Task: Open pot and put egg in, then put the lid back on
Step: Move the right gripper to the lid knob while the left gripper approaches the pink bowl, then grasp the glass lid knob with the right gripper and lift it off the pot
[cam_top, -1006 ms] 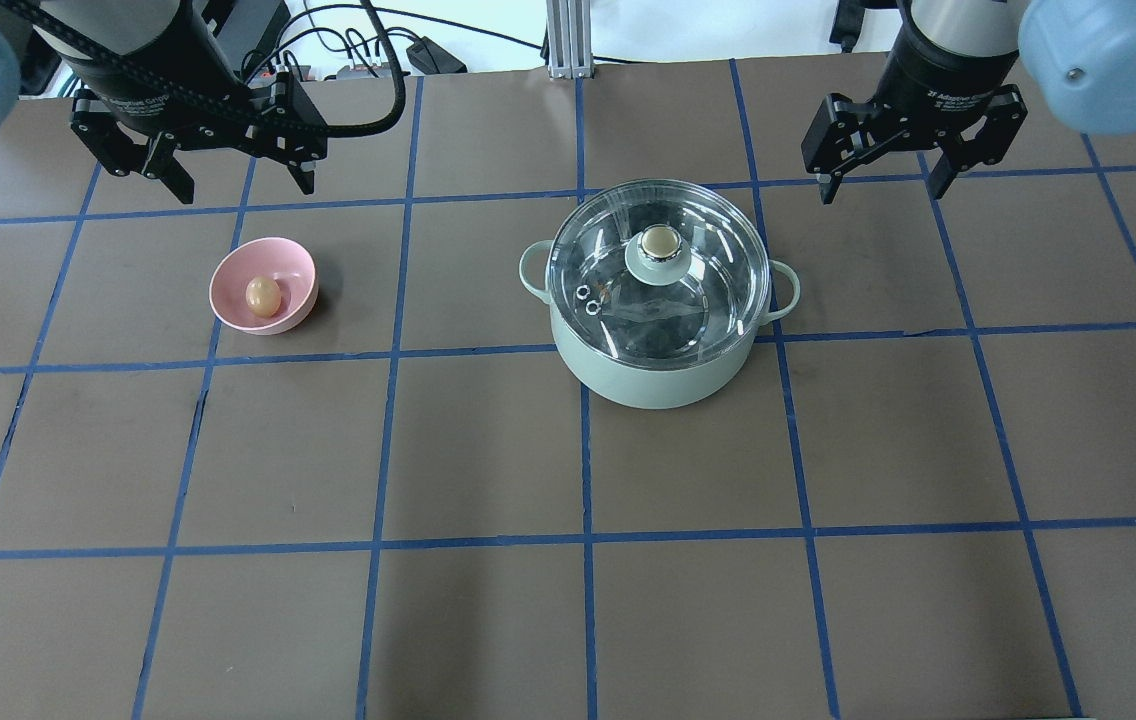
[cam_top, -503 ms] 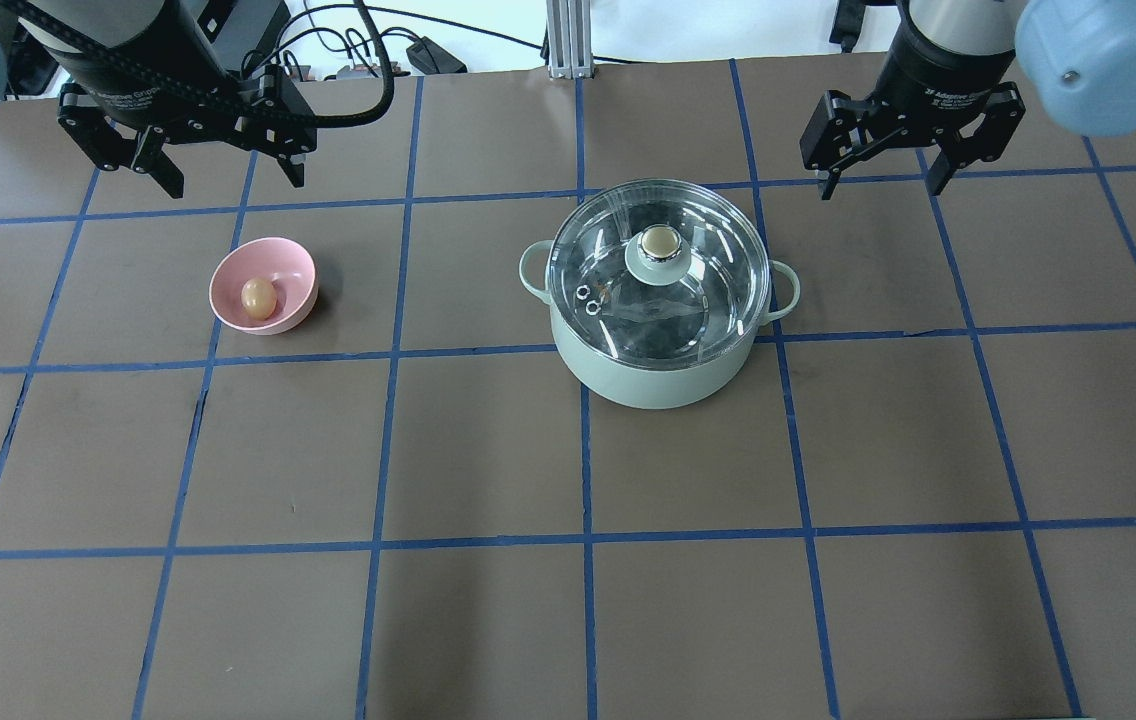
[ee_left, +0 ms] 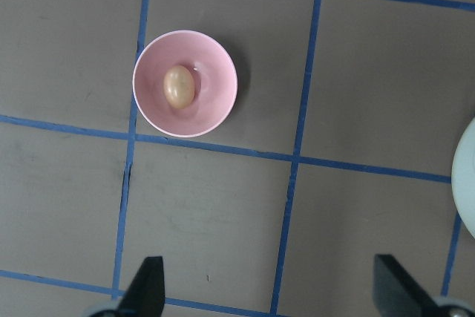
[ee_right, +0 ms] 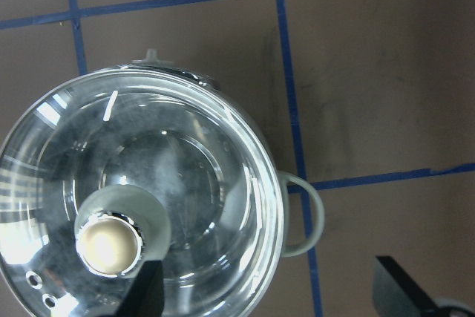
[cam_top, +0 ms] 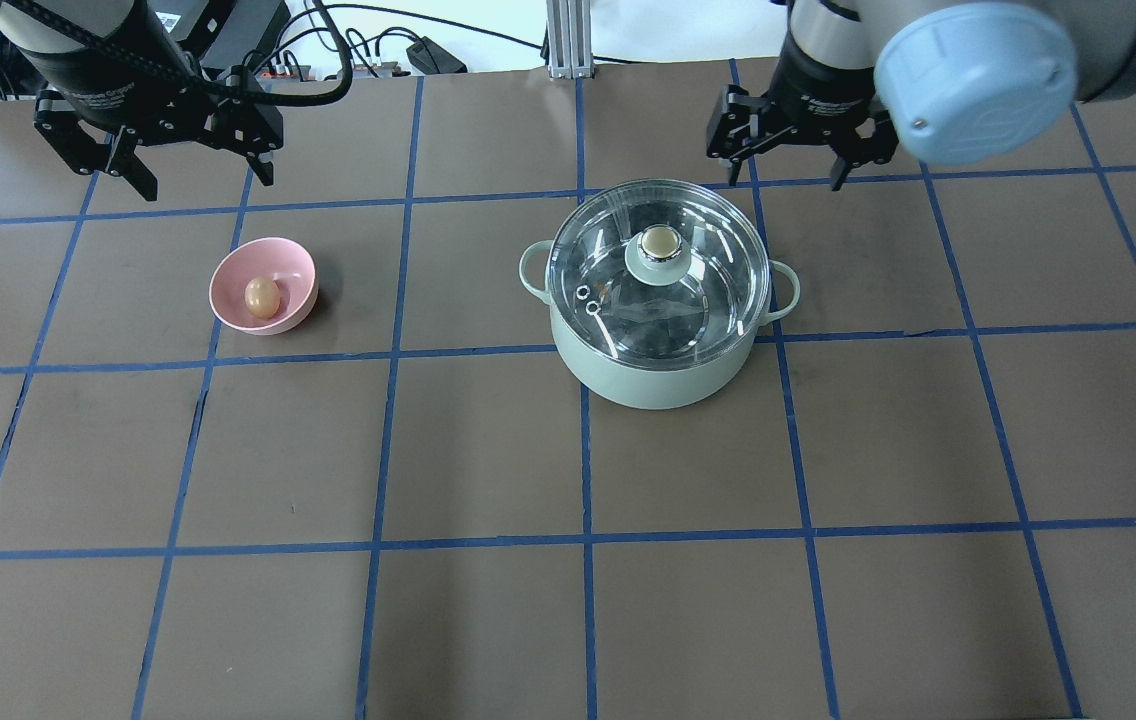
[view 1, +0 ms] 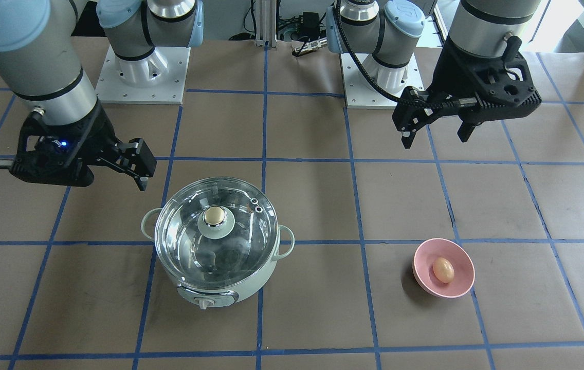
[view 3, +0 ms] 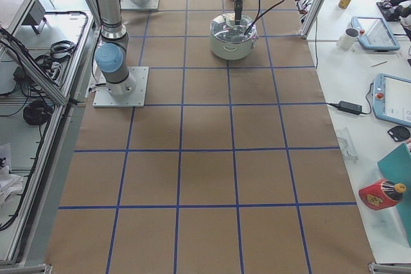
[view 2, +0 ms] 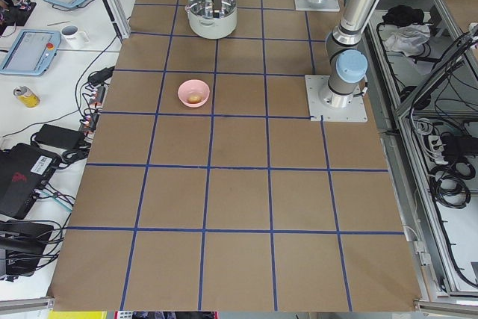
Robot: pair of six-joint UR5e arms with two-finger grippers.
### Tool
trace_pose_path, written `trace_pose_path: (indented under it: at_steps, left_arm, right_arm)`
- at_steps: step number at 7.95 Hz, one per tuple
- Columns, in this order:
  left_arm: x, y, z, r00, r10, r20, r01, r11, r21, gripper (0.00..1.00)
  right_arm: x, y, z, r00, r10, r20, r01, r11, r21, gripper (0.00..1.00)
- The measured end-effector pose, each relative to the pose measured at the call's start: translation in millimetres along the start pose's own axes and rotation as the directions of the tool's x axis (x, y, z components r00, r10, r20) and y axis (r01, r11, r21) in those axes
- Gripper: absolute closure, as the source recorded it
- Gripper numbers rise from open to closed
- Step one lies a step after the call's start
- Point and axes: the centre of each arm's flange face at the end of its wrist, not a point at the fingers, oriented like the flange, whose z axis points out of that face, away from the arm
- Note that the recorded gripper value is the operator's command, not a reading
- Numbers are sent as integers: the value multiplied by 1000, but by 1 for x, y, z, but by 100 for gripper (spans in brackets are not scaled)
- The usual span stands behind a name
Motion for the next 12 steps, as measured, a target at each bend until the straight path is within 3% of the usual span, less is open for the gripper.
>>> trace_pose_path:
  at_steps: [3, 6, 9, 12]
  left_arm:
    - [-39, -50, 46, 1000, -28, 5, 28, 999, 37, 0]
    - [-49, -87, 132, 1000, -30, 10, 30, 999, -30, 0]
    - [-54, -103, 172, 999, -35, 10, 36, 998, -59, 0]
    - [-64, -109, 190, 1000, -20, 6, 21, 996, -82, 0]
  right_arm:
    - [-82, 0, 48, 996, 72, 44, -74, 997, 31, 0]
    - [-100, 0, 78, 996, 75, 44, -75, 997, 2, 0]
    - [-100, 1, 93, 997, 72, 24, -71, 997, -19, 2]
    - [-99, 7, 104, 996, 86, 21, -85, 995, -45, 90]
